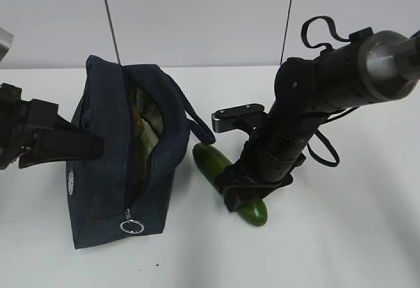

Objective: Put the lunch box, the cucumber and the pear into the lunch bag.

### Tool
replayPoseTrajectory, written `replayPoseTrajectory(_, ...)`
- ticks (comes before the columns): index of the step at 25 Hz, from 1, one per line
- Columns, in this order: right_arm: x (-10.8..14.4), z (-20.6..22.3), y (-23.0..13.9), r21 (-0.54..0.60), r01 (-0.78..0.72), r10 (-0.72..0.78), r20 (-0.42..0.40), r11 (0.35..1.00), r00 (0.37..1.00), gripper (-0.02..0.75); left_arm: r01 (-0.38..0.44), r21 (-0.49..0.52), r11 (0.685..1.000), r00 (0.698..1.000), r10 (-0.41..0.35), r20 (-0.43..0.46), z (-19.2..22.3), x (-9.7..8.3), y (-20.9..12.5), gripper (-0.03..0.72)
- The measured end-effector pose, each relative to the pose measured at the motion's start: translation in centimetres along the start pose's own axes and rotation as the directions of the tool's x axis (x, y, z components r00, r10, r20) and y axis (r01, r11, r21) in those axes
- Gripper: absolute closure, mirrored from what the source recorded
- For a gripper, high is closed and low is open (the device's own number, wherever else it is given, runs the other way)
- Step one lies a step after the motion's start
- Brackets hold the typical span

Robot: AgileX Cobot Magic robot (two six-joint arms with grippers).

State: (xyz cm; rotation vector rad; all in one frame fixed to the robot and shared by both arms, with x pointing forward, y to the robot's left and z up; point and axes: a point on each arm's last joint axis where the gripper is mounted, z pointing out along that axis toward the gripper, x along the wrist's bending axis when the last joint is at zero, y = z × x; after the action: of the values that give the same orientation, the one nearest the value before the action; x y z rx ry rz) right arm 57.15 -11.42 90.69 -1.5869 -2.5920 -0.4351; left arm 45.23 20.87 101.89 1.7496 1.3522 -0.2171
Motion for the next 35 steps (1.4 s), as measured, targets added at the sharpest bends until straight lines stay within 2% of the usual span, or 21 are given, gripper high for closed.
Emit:
replayPoseTrajectory(8, 0.0, -0.1, -0.2, 0.033, 0.019, -0.019, 0.006, 0.999, 1.0, 0.332, 0.0, 0.001, 1.0, 1.0, 0.0, 0.001, 0.0, 0.0, 0.0, 0.702)
replayPoseTrajectory(14, -0.2, -0.6, -0.5, 0.06, 0.06, -0.062, 0.03, 0.996, 0.998, 0.335, 0.0, 0.003, 1.0, 1.0, 0.0, 0.003, 0.0, 0.0, 0.0, 0.702)
replayPoseTrajectory(17, -0.4, -1.6, -0.7, 0.084, 0.081, -0.087, 0.074, 0.993, 0.993, 0.335, 0.0, 0.005, 1.0, 1.0, 0.0, 0.006, 0.0, -0.1, 0.0, 0.702)
replayPoseTrajectory(21, -1.1, -3.6, -0.4, 0.091, 0.085, -0.102, 0.19, 0.992, 0.976, 0.336, 0.0, 0.007, 1.0, 1.0, 0.0, 0.009, 0.0, -0.1, -0.1, 0.702)
replayPoseTrajectory(29, -1.7, -9.0, 0.9, 0.007, 0.078, -0.074, 0.389, 0.997, 0.918, 0.336, 0.0, 0.01, 1.0, 1.0, 0.0, 0.012, 0.0, -0.1, -0.1, 0.702)
replayPoseTrajectory(33, -1.2, -12.1, 1.9, -0.092, 0.081, -0.037, 0.404, 0.992, 0.914, 0.336, -0.001, 0.011, 1.0, 1.0, 0.001, 0.011, 0.0, -0.1, -0.1, 0.702)
replayPoseTrajectory(35, -0.6, -13.7, 2.4, -0.153, 0.075, -0.011, 0.381, 0.985, 0.924, 0.336, -0.001, 0.011, 1.0, 1.0, 0.001, 0.011, 0.0, -0.1, -0.1, 0.702)
